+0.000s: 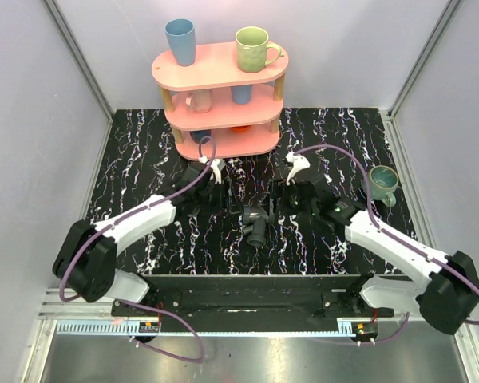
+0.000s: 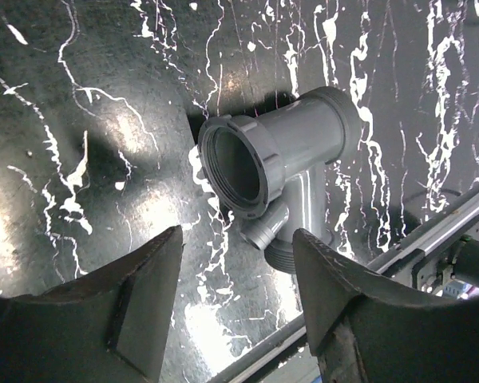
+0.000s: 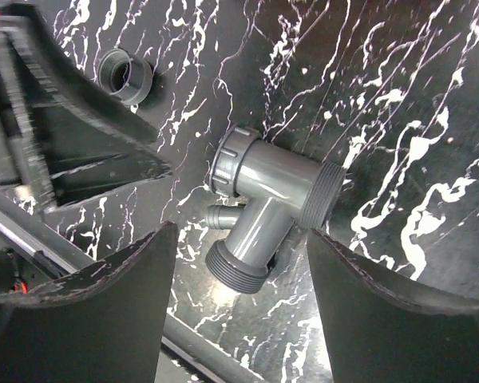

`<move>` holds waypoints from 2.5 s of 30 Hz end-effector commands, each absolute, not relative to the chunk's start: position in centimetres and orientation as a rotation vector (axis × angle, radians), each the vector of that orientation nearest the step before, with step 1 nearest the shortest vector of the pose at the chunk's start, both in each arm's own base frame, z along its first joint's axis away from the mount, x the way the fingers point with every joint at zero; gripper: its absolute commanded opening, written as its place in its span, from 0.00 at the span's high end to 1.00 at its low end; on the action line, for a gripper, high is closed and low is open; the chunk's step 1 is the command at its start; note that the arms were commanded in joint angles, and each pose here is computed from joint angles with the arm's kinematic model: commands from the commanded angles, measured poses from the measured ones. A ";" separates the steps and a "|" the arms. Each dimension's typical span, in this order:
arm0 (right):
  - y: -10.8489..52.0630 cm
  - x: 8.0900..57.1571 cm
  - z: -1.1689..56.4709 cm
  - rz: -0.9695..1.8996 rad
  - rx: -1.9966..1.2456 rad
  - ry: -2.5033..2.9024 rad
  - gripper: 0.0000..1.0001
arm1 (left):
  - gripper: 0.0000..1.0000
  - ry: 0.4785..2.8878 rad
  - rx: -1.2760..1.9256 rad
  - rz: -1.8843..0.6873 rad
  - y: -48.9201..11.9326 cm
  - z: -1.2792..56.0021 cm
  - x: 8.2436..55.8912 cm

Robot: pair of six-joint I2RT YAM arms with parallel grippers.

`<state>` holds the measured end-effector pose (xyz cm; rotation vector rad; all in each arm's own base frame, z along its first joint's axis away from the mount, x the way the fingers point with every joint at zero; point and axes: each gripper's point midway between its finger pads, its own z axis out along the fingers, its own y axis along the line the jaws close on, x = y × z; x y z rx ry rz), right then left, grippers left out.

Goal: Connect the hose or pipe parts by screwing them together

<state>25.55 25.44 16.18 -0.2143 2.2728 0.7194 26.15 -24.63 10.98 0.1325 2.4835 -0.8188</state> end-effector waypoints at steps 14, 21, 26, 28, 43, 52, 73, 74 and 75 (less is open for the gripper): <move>22.7 24.1 20.0 0.658 -0.507 1.879 0.24 | 0.50 2.473 0.294 -0.938 -30.0 9.0 28.7; 23.2 23.8 20.2 0.724 -0.480 1.851 0.25 | 0.85 2.426 0.389 -0.981 -30.7 9.8 28.3; 24.0 24.7 20.6 0.729 -0.492 1.789 0.24 | 1.00 2.417 0.438 -1.003 -30.8 10.8 27.7; 24.8 24.9 20.5 0.735 -0.549 1.774 0.22 | 1.00 2.409 0.449 -1.011 -30.8 11.5 27.4; 27.8 24.9 17.1 0.690 -0.969 1.580 0.00 | 1.00 2.326 0.520 -1.006 -29.9 14.5 24.3; 30.2 23.7 16.3 0.822 -1.091 1.513 0.00 | 1.00 2.261 0.586 -1.061 -30.4 17.2 22.5; 32.4 24.5 17.3 0.921 -1.064 1.489 0.62 | 1.00 2.213 0.594 -1.127 -29.9 20.4 20.1; 32.4 24.5 17.3 0.919 -1.063 1.485 0.66 | 1.00 2.210 0.591 -1.126 -29.9 20.4 20.1; 32.4 24.4 17.3 0.921 -1.061 1.486 0.69 | 0.98 2.219 0.585 -1.122 -29.8 20.4 20.0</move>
